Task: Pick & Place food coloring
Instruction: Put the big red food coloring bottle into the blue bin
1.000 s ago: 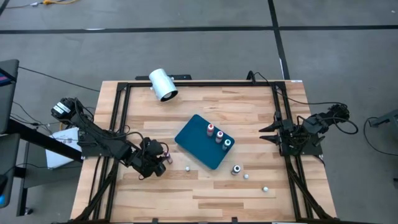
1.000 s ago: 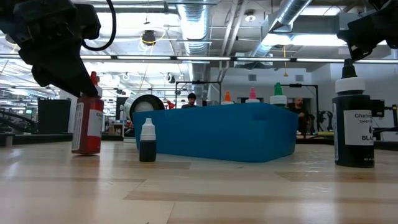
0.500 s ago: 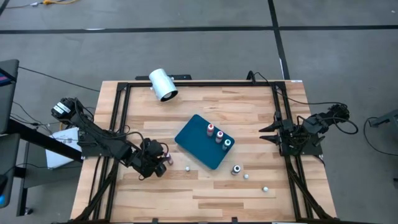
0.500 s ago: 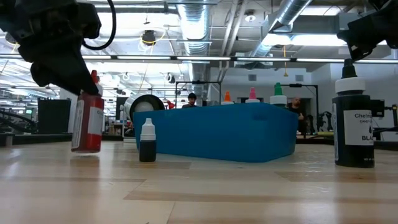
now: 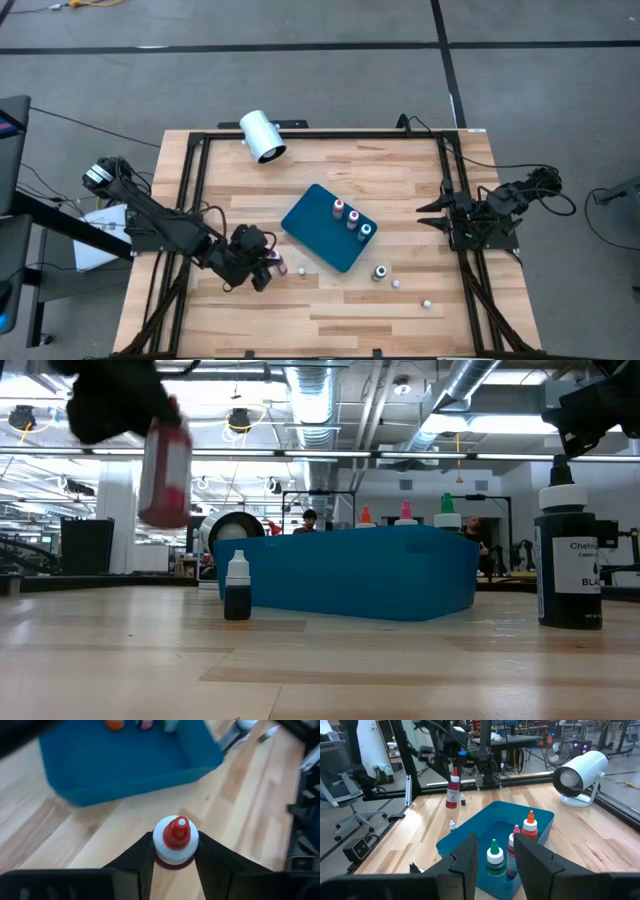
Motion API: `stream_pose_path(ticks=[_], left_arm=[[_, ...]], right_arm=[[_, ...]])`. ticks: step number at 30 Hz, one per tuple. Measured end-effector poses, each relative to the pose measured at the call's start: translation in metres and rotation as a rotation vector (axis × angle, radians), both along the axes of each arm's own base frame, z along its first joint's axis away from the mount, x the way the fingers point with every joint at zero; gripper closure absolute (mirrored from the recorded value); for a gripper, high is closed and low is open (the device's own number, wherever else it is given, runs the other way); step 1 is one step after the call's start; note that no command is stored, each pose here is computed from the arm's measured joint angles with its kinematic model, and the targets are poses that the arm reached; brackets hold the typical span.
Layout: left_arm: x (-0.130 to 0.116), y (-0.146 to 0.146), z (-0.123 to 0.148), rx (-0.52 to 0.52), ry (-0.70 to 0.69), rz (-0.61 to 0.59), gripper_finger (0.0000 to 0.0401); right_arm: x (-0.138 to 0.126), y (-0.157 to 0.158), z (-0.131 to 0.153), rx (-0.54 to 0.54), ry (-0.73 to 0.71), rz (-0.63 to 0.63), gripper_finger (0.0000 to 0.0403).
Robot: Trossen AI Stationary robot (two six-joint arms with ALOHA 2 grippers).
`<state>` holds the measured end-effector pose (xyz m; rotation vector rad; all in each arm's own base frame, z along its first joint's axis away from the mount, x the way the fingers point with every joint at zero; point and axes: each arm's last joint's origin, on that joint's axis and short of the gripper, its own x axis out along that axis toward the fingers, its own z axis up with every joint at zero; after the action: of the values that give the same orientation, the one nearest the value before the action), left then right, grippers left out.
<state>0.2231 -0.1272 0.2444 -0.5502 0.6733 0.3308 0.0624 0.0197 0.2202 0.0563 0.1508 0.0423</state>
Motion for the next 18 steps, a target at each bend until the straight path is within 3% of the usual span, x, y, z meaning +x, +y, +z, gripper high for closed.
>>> stream_pose_path(ticks=[10, 18], left_arm=[[0.01, -0.007, 0.049, -0.019, -0.101, -0.04, 0.0287], [0.012, -0.005, 0.063, 0.009, -0.121, -0.059, 0.0287]], right_arm=[[0.0, 0.0, 0.0, 0.0, 0.0, 0.0, 0.0289], [0.0, 0.0, 0.0, 0.001, 0.0, 0.0, 0.0289]])
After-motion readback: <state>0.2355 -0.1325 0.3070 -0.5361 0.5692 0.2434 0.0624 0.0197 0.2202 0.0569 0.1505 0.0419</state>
